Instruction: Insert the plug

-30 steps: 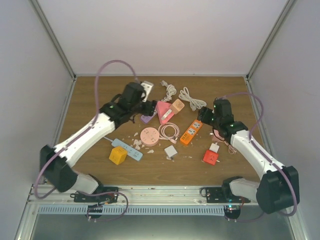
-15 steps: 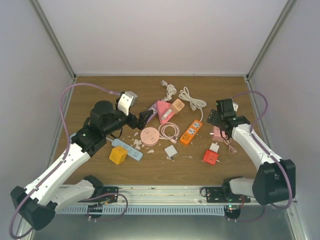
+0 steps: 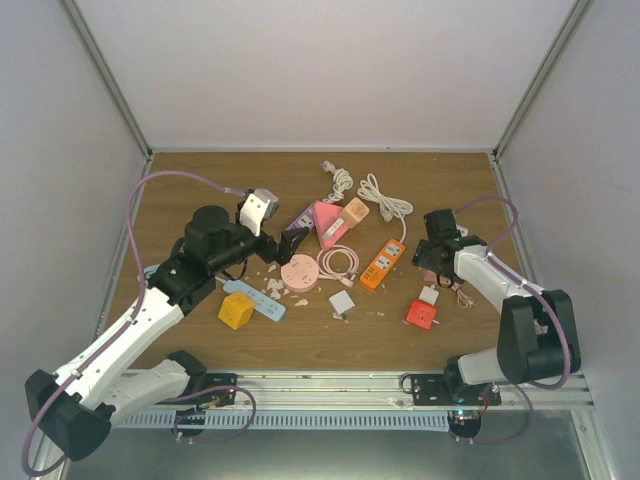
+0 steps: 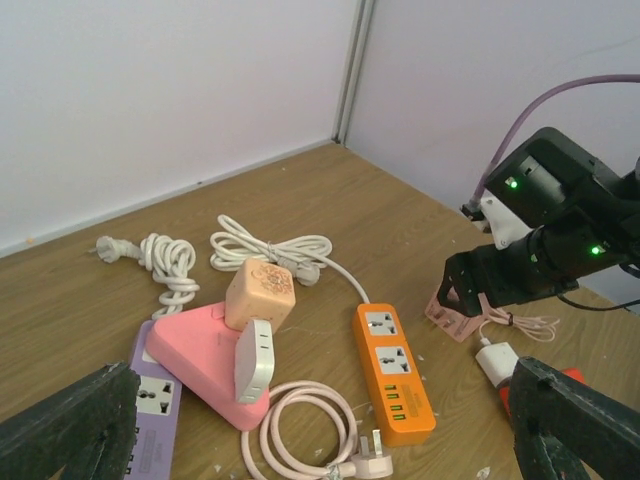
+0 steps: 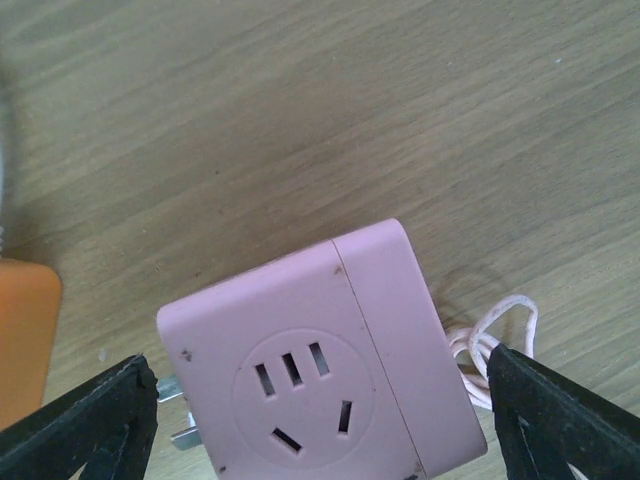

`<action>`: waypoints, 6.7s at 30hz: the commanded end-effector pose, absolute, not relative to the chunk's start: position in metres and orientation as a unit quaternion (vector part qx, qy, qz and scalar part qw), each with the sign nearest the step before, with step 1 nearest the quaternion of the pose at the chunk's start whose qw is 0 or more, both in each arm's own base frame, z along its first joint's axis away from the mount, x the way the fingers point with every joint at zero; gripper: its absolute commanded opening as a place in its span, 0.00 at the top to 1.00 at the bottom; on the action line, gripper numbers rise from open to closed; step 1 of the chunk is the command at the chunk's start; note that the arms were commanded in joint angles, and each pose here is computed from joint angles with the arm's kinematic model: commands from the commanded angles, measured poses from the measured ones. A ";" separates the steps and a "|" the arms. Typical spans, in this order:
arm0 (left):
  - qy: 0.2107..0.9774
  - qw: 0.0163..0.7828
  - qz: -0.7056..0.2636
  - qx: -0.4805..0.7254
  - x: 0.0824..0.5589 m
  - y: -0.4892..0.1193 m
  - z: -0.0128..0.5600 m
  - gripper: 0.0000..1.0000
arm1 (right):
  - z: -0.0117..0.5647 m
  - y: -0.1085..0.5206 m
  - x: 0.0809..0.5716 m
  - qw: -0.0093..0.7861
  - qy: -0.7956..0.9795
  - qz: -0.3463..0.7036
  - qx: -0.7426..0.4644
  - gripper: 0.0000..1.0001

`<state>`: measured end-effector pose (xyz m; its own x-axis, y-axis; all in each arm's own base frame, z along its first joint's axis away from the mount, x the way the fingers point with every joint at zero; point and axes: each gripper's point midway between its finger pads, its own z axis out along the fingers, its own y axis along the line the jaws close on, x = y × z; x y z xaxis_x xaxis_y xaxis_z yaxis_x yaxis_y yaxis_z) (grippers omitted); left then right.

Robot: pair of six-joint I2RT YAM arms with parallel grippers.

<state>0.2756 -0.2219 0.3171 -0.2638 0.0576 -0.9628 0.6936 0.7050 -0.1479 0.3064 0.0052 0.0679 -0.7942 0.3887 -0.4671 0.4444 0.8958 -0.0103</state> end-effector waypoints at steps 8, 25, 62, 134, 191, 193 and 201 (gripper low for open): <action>0.729 0.561 -0.301 0.251 0.285 -0.226 0.322 0.01 | 0.057 -0.003 0.302 0.225 0.948 -0.083 0.211 0.25; 0.738 0.545 -0.309 0.251 0.288 -0.230 0.316 0.01 | 0.060 0.002 0.315 0.243 0.951 -0.074 0.175 0.38; 0.700 0.482 -0.522 0.074 0.294 -0.252 0.370 0.01 | 0.361 0.280 0.285 0.585 0.638 0.430 -0.255 0.48; 0.430 0.583 -0.422 0.545 0.204 -0.288 0.352 0.71 | 0.310 0.285 0.219 0.226 0.819 0.517 -0.108 0.09; 0.671 0.686 -0.234 0.157 0.279 -0.166 0.354 0.01 | 0.126 0.097 0.362 0.274 0.941 -0.006 0.199 0.60; 0.671 0.687 -0.234 0.152 0.279 -0.163 0.353 0.01 | 0.120 0.096 0.364 0.272 0.939 -0.012 0.212 0.61; 0.666 0.695 -0.230 0.144 0.278 -0.157 0.358 0.01 | 0.110 0.095 0.367 0.260 0.931 -0.015 0.254 0.62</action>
